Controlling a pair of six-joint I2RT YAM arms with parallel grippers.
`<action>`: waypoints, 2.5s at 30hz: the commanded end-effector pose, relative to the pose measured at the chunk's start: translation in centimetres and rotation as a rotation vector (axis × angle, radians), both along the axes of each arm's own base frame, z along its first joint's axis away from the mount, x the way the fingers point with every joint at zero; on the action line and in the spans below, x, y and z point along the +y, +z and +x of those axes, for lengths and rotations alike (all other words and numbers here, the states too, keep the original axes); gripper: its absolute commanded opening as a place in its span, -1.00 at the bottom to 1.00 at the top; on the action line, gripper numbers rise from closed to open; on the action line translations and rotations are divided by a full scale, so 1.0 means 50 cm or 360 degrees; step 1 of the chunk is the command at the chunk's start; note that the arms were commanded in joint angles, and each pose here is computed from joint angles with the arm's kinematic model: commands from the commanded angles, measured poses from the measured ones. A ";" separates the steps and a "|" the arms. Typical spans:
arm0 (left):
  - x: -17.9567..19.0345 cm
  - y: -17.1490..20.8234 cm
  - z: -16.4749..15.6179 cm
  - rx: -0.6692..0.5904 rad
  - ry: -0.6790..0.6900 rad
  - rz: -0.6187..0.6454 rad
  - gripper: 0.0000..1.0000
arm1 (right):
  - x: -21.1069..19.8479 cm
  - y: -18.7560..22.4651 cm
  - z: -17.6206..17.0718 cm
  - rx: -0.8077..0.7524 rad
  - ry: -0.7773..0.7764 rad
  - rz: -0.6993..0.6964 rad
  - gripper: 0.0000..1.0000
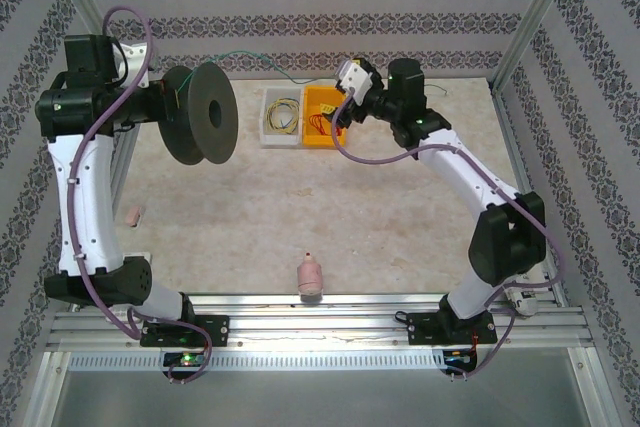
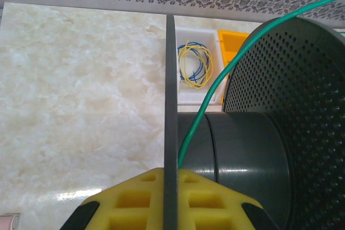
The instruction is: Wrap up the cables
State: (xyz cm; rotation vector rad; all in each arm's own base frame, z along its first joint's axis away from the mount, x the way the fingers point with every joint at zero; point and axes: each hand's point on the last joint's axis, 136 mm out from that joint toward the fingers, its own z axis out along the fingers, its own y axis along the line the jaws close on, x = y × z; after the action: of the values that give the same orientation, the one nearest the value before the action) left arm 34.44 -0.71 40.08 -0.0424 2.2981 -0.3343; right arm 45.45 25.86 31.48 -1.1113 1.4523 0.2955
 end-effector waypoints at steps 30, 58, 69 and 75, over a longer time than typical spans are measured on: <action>-0.100 0.129 -0.063 -0.0273 -0.0265 -0.0355 -1.00 | -0.045 -0.073 0.107 -0.0069 -0.0197 -0.0194 -0.49; -0.110 0.167 -0.044 -0.0339 -0.0312 -0.0412 -1.00 | -0.114 -0.204 0.109 0.0303 0.0002 -0.0046 0.65; -0.122 0.217 -0.013 -0.0465 -0.0336 -0.0558 -1.00 | -0.121 -0.292 0.182 0.0400 -0.0139 -0.0103 -0.09; -0.125 0.239 0.009 -0.0549 -0.0347 -0.0625 -1.00 | -0.135 -0.286 0.170 0.0411 -0.0167 -0.0077 -0.86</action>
State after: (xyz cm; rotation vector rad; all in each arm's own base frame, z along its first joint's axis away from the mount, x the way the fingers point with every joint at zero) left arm 34.37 -5.97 48.52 -0.0002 2.0148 -0.7808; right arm 53.79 19.70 15.53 -1.0856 1.7780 0.3553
